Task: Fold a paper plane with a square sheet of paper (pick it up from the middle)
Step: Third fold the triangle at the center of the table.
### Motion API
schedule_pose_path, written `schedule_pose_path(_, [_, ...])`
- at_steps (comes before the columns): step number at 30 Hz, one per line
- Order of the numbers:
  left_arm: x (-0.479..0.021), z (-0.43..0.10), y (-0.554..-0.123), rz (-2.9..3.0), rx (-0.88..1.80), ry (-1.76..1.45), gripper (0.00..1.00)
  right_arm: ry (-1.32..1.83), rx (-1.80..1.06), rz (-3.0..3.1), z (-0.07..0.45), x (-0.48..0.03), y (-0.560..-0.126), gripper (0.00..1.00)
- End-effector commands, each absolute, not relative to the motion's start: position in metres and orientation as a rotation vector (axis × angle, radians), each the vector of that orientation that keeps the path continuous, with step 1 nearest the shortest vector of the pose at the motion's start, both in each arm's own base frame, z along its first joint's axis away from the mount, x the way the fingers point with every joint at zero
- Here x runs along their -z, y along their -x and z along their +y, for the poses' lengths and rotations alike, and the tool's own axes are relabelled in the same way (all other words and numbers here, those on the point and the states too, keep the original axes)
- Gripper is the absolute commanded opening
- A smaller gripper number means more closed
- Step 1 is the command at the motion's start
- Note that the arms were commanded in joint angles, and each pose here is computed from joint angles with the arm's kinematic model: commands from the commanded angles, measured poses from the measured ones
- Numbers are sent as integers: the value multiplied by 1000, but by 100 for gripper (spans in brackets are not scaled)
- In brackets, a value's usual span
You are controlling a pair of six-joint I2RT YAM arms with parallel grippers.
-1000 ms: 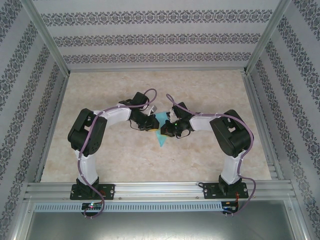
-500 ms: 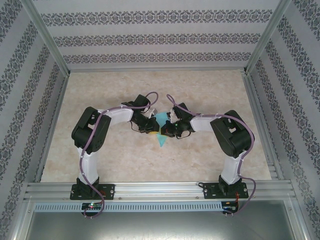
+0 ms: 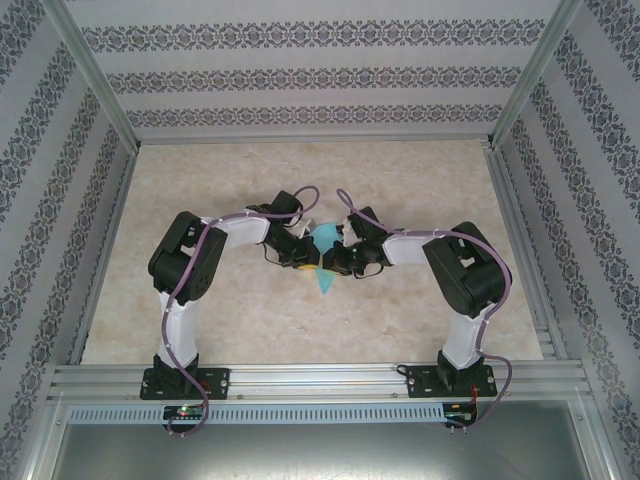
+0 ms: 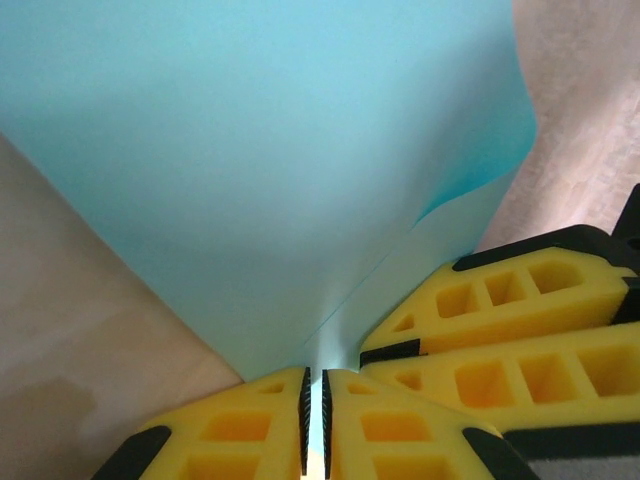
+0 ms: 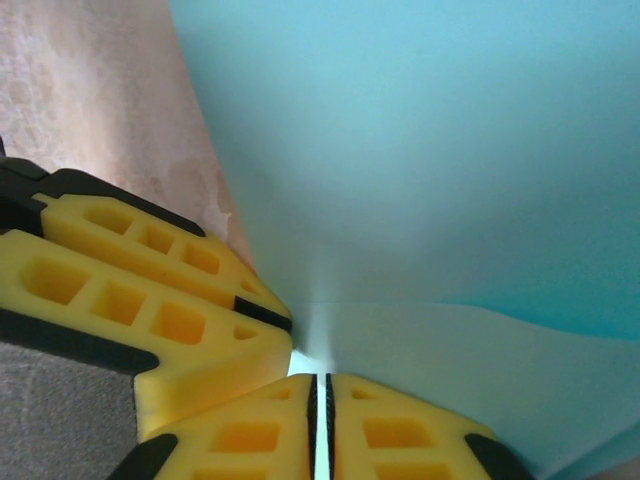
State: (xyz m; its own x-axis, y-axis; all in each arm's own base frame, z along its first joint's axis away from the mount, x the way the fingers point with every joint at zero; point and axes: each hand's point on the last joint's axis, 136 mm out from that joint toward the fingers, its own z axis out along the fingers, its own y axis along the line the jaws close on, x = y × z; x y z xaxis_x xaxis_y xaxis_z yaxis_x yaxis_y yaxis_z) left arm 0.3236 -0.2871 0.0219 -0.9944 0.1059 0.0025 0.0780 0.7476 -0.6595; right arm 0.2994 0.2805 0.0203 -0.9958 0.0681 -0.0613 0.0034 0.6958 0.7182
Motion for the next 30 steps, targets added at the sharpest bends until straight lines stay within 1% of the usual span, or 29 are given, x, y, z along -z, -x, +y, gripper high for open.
schedule_pose_path(1, [-18,-294,-324,-2896,-1086,209,16,-57,-1209,2770,274,-36,-303,16])
schedule_pose_path(4, [-18,-294,-324,-2895,-1082,216,16,-58,-1178,2754,265,-42,-311,19])
schedule_pose_path(11, [-20,-295,-325,-2895,-1084,227,16,-48,-1072,2762,242,-42,-331,19])
schedule_pose_path(19, [-20,-295,-326,-2895,-1074,236,16,-29,-1055,2751,239,-39,-352,19])
schedule_pose_path(22, [-20,-295,-326,-2895,-1073,239,16,-23,-1061,2766,241,-34,-353,19])
schedule_pose_path(30, [-22,-297,-329,-2893,-1073,253,16,-29,-923,2838,228,-17,-353,18])
